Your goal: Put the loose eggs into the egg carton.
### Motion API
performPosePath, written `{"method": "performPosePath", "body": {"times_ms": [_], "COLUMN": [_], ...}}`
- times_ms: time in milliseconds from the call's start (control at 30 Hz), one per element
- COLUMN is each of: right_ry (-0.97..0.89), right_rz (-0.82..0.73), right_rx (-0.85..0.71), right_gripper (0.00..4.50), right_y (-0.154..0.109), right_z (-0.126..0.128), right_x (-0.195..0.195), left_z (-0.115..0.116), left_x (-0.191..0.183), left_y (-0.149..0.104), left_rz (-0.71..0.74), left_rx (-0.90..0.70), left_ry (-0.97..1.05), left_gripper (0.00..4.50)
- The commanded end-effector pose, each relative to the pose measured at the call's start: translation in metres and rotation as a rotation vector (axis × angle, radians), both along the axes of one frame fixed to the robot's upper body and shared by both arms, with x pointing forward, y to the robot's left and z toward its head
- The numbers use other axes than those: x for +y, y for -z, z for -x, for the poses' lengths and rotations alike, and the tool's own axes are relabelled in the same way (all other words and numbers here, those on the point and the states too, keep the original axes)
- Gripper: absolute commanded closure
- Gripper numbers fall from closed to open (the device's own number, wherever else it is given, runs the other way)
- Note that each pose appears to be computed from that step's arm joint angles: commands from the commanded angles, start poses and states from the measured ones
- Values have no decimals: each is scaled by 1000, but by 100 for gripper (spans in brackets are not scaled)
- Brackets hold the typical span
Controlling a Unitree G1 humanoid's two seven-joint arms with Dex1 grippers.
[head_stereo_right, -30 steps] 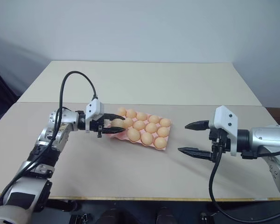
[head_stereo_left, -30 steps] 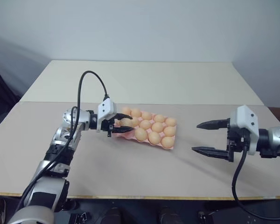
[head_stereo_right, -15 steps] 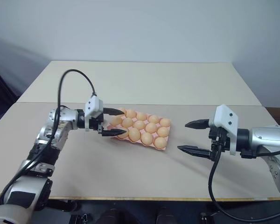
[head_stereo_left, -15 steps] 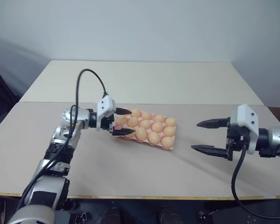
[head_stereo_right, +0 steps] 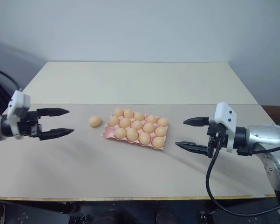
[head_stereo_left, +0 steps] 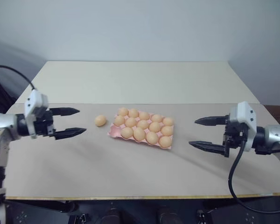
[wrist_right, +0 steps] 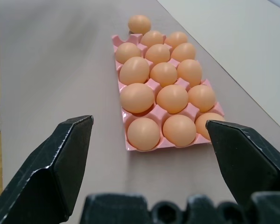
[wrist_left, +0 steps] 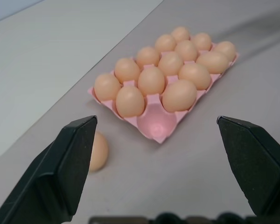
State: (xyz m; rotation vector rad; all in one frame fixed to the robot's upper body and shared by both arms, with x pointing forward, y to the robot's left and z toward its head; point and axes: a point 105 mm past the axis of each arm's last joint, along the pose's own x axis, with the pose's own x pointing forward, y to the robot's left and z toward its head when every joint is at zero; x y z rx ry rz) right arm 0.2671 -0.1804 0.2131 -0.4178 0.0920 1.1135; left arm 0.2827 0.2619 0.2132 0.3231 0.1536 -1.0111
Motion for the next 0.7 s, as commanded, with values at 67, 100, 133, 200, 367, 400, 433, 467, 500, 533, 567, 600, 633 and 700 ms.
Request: {"method": "performPosePath", "body": {"times_ms": [67, 100, 133, 200, 367, 400, 433, 467, 500, 533, 567, 600, 633, 700], "right_ry": [-9, -8, -6, -4, -1, -1, -1, 1, 2, 3, 5, 8, 10, 12], "right_rz": [4, 4, 4, 5, 5, 6, 6, 6, 6, 7, 8, 8, 8, 8], "right_rx": [-56, -57, -58, -61, -61, -61, -61, -61, -62, -62, -63, -65, -66, -70], "right_gripper": [0, 0, 0, 0, 0, 0, 0, 0, 0, 0, 0, 0, 0, 0], "right_y": [-13, -13, -14, -16, -17, -17, -17, -17, -17, -17, -17, -17, -18, -18], "right_z": [-2, -2, -3, -4, -3, -3, -3, -3, -2, -2, -2, -2, -1, 0], "right_x": [-3, -3, -4, -4, -3, -3, -3, -3, -3, -3, -3, -3, -2, -2], "left_z": [21, 23, 24, 26, 27, 27, 27, 27, 26, 23, 19, 12, 6, -7], "left_x": [7, 9, 10, 11, 10, 10, 10, 10, 9, 8, 7, 7, 7, 7], "left_y": [-9, -8, -7, -6, -5, -5, -5, -3, -2, -1, 0, 1, 1, 4], "left_rz": [-12, -15, -16, -15, 2, 2, 2, 3, 5, 6, 6, 6, 8, 7], "left_rx": [-4, -4, -3, -7, -14, -15, -15, -12, -11, -11, -18, -29, -39, -61], "left_ry": [-22, -34, -42, -56, -68, -70, -71, -70, -68, -68, -78, -99, -117, -153], "left_gripper": [2, 2, 2, 2, 2, 2, 2, 2, 2, 2, 2, 2, 2, 2]}}
